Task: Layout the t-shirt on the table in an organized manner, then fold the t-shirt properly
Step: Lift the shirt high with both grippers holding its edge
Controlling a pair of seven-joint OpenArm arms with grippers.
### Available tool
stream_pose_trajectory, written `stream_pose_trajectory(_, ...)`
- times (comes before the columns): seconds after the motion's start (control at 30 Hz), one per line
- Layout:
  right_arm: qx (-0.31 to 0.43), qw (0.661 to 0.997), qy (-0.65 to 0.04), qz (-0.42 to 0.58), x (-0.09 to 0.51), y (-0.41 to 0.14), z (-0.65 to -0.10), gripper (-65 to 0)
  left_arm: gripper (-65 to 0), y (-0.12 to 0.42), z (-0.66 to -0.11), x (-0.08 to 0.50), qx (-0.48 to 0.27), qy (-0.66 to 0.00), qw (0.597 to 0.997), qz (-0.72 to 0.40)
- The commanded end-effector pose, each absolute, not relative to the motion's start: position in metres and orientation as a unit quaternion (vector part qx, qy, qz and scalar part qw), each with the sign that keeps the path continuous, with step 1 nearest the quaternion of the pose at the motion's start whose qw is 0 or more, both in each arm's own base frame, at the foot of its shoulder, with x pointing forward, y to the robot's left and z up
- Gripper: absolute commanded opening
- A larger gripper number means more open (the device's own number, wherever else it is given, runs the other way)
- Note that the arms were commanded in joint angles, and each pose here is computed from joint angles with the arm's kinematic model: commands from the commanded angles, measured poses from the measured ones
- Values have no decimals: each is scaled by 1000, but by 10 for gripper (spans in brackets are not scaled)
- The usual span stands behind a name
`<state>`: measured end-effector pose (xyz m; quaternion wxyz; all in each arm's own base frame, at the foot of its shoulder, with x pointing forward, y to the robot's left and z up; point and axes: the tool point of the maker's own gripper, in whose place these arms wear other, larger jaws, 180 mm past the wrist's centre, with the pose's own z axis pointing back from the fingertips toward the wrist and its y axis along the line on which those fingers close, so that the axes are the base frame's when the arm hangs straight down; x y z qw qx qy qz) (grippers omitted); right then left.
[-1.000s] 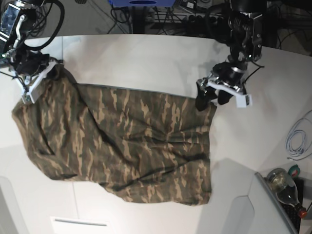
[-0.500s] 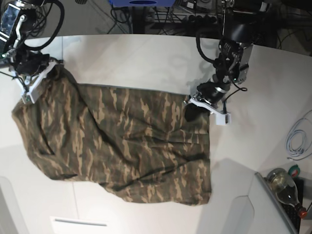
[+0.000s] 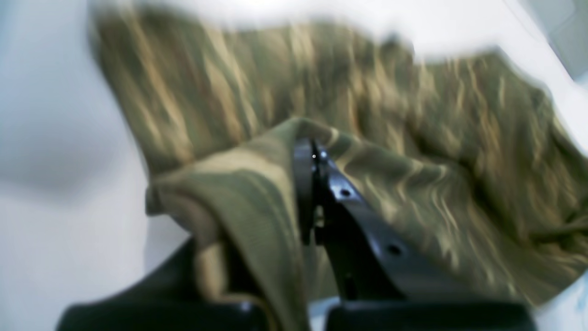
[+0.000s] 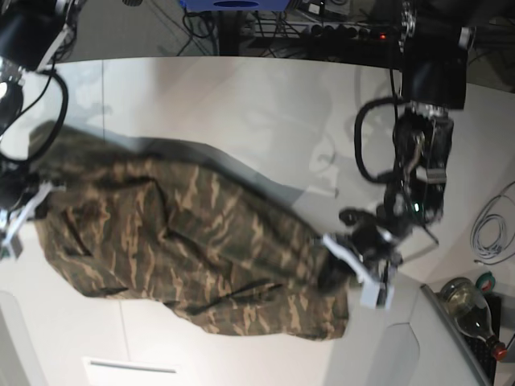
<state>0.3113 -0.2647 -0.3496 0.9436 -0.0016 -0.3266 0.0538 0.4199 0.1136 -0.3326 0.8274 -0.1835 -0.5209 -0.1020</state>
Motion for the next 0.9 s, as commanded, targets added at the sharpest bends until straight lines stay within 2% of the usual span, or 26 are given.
stream_pose_trajectory(0.0, -21, 928, -368, 59, 333, -276, -318, -650, -650, 112, -299, 441, -182, -553, 806, -105)
stream_pose_trajectory(0.13, -50, 908, -411, 62, 371, -295, -263, -650, -650, 97, -245, 482, -186, -579, 785, -116)
stream_pose_trajectory(0.43, -106, 855, -488, 141, 436, -287, -156, -650, -650, 93, -125, 550, -182, -649, 729, -121)
stream_pose_trajectory(0.7, -130, 832, -517, 153, 468, -297, -95, -650, -650, 97, -63, 573, -176, -680, 702, -119)
stream_pose_trajectory(0.87, -144, 806, -553, 156, 485, -301, -40, -650, -650, 101, -19, 580, -169, -704, 679, -122)
